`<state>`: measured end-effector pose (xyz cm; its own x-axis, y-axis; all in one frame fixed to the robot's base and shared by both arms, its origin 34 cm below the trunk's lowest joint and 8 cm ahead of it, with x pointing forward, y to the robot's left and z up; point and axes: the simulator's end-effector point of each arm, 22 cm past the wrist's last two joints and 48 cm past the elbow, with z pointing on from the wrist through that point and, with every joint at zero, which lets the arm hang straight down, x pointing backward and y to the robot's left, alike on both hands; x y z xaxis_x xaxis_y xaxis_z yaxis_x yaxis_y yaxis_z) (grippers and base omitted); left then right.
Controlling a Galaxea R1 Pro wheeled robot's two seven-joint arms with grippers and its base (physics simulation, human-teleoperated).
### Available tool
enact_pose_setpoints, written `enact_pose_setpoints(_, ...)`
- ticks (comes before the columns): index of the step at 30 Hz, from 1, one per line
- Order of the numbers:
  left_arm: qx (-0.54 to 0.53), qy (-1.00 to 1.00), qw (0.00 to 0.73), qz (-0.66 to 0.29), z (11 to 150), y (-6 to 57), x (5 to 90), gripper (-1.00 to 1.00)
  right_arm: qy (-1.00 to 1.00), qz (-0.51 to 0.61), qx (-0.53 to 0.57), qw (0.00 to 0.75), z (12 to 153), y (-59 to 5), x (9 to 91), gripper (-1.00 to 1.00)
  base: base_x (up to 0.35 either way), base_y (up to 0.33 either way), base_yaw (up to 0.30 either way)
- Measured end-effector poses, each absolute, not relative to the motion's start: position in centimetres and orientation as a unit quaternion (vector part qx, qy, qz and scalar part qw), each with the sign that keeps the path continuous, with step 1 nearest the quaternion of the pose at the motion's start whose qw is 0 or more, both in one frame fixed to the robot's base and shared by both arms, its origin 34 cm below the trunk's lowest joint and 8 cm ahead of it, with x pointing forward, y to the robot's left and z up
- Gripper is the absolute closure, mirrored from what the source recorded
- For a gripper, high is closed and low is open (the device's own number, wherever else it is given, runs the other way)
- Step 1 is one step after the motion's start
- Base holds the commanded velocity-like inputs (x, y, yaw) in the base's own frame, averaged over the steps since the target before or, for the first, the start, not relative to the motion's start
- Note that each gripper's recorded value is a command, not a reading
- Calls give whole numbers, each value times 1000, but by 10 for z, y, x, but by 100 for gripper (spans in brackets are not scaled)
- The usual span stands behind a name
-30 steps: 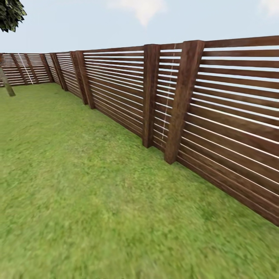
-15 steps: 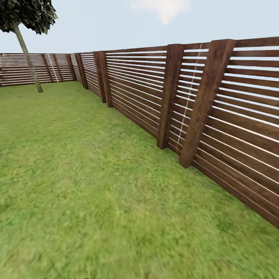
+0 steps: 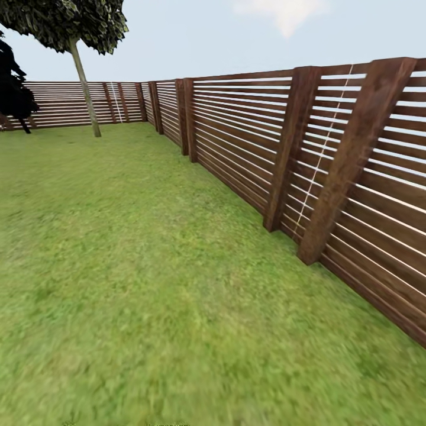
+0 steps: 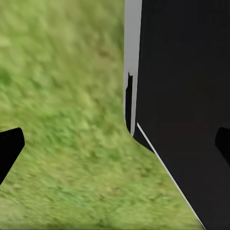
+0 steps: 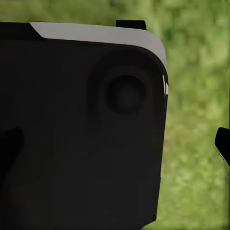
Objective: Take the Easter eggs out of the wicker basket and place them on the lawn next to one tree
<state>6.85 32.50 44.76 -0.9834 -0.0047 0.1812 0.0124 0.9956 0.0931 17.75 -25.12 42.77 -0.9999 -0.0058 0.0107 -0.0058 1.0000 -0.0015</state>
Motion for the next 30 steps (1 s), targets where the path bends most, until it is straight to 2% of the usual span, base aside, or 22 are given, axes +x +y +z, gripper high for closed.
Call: enact_pose_setpoints(30,-2,-995,91,-47,448,325,69,-100,-1000,2,2,4,428,-253,178,-100,0,0,284)
